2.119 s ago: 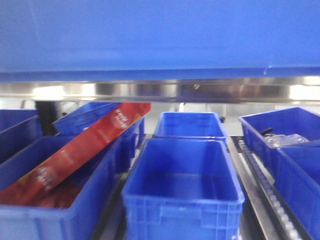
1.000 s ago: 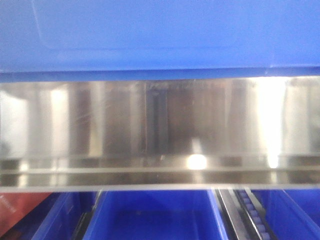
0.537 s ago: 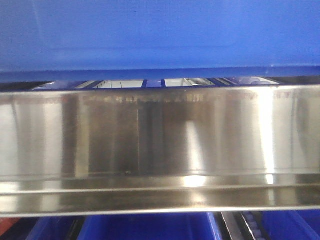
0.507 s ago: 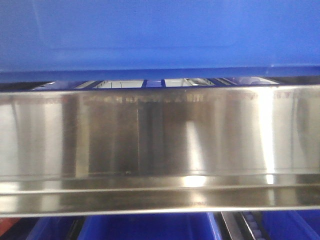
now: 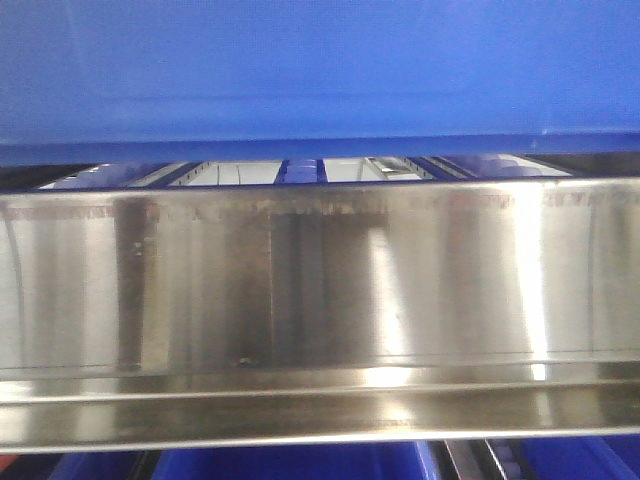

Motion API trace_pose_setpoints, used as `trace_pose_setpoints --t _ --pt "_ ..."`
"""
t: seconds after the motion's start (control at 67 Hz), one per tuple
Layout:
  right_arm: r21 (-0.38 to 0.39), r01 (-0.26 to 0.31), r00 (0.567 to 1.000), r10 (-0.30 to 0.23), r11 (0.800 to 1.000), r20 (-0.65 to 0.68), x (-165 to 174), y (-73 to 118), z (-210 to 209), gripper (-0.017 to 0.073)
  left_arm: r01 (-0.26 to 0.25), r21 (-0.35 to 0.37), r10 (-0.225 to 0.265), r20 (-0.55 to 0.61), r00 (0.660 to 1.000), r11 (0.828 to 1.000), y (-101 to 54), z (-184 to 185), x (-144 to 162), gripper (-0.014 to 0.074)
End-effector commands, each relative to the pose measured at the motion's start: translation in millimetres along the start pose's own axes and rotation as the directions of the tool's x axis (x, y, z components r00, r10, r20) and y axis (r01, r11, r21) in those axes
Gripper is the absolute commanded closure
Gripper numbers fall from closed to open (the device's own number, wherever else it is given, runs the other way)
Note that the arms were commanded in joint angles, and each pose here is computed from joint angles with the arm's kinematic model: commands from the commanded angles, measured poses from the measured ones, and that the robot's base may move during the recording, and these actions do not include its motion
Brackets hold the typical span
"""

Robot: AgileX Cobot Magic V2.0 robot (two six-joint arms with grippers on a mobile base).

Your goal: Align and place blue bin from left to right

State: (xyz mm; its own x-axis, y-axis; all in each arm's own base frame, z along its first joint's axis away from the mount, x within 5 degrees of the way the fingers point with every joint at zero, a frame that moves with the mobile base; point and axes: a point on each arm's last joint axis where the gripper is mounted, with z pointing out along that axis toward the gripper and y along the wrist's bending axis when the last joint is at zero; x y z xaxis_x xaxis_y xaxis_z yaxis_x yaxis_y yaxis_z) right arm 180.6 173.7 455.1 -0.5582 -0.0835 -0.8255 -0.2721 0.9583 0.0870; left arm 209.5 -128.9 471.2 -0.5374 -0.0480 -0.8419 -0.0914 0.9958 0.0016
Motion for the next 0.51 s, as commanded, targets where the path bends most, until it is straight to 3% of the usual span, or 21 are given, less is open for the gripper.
trace_pose_setpoints --t 0.0,0.493 --pt "-0.108 0.01 0.993 0.003 0.994 0.121 -13.0 8.9 -8.7 0.064 0.004 0.096 -0.011 0.082 0.997 0.995 -7.1 -7.2 -9.2 0.0704" --pt "-0.106 0.01 0.993 0.003 0.994 0.119 -12.8 8.8 -8.7 0.064 0.007 0.102 -0.015 0.074 0.997 0.995 -7.7 -7.2 -8.6 0.0704"
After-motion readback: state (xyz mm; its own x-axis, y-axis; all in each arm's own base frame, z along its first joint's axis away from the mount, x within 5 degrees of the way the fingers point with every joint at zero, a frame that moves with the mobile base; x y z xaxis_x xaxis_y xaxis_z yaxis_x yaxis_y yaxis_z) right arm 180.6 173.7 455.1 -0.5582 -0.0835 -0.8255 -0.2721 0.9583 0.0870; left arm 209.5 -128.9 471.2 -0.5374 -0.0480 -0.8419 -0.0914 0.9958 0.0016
